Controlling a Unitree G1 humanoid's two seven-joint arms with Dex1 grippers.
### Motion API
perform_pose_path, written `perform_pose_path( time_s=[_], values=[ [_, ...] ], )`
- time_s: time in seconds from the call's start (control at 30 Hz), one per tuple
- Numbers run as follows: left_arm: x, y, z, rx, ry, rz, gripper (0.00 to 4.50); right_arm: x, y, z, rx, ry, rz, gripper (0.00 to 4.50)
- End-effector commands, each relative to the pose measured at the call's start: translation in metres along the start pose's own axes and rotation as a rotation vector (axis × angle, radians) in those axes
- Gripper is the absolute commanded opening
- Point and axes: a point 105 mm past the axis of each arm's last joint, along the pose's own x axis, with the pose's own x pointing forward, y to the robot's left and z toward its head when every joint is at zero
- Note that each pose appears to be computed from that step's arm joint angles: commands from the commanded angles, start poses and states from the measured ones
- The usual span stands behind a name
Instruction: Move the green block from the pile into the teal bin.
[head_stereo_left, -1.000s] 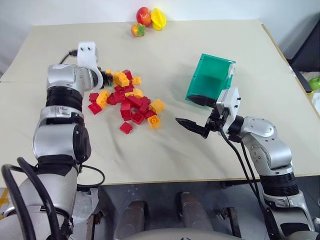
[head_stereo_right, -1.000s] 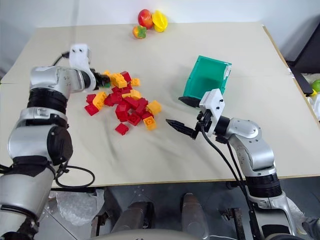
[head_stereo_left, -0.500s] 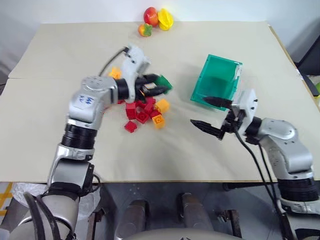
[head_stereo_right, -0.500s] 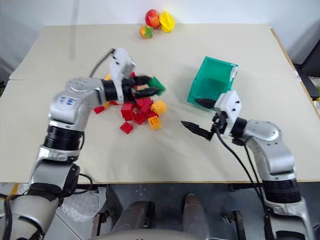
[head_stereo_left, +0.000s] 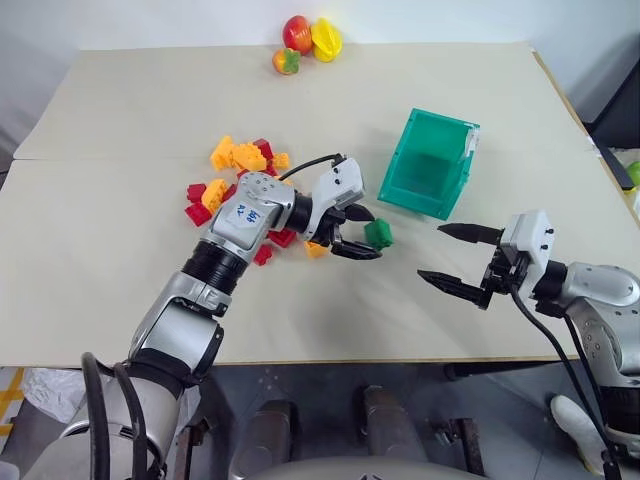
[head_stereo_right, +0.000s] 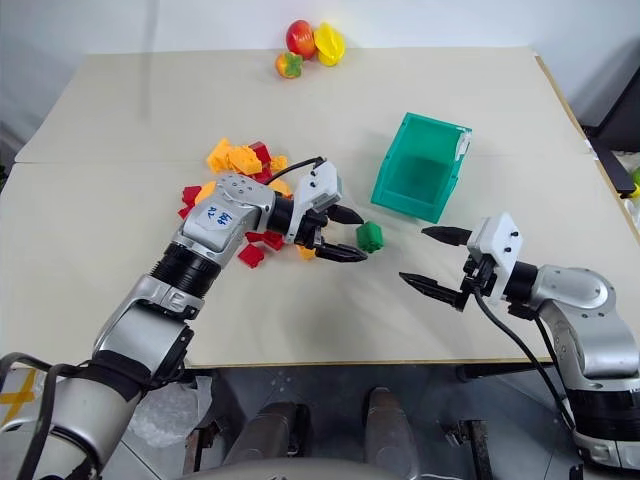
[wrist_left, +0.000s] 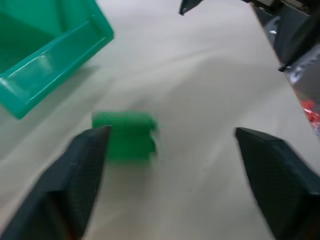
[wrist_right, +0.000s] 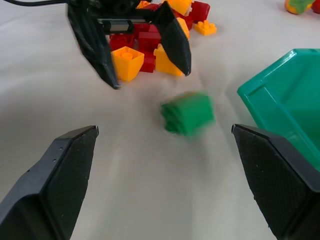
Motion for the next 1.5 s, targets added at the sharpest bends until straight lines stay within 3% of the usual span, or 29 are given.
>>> perform_pose_path(
  time_s=[0.03,0.3,0.5,0.87,0.97,1.1,1.2,1.4,1.5],
  values=[
    [-0.025,-0.007,0.013,0.049,-0.054,-0.033,4.44,-0.013,0.001,0.015,-0.053,0.002,-0.043,4.5],
    [-0.095,-0.01,0.021,0.106,-0.203,0.053,4.44,-0.032,0.013,0.009,0.048,0.12,-0.118,4.5],
    [-0.128,-0.01,0.009,0.144,-0.211,0.145,4.44,0.015,0.015,0.004,0.118,0.111,-0.23,4.5],
    [-0.156,-0.049,-0.001,0.147,-0.427,0.085,4.44,0.095,-0.004,-0.038,0.171,0.143,-0.496,4.5],
    [-0.161,-0.059,-0.004,0.153,-0.437,0.065,4.44,0.101,-0.025,-0.048,0.216,0.166,-0.621,4.5],
    [-0.163,-0.057,-0.003,0.156,-0.437,0.105,4.44,0.105,-0.026,-0.049,0.226,0.171,-0.637,4.5],
    [-0.164,-0.056,-0.004,0.157,-0.436,0.127,4.5,0.106,-0.017,-0.046,0.228,0.154,-0.591,3.94],
    [-0.166,-0.058,-0.007,0.15,-0.434,0.134,4.5,0.095,-0.016,-0.022,0.211,0.078,-0.537,2.06],
    [-0.166,-0.057,-0.008,0.146,-0.431,0.164,4.5,0.085,-0.016,0.006,0.168,0.022,-0.471,1.89]
  ],
)
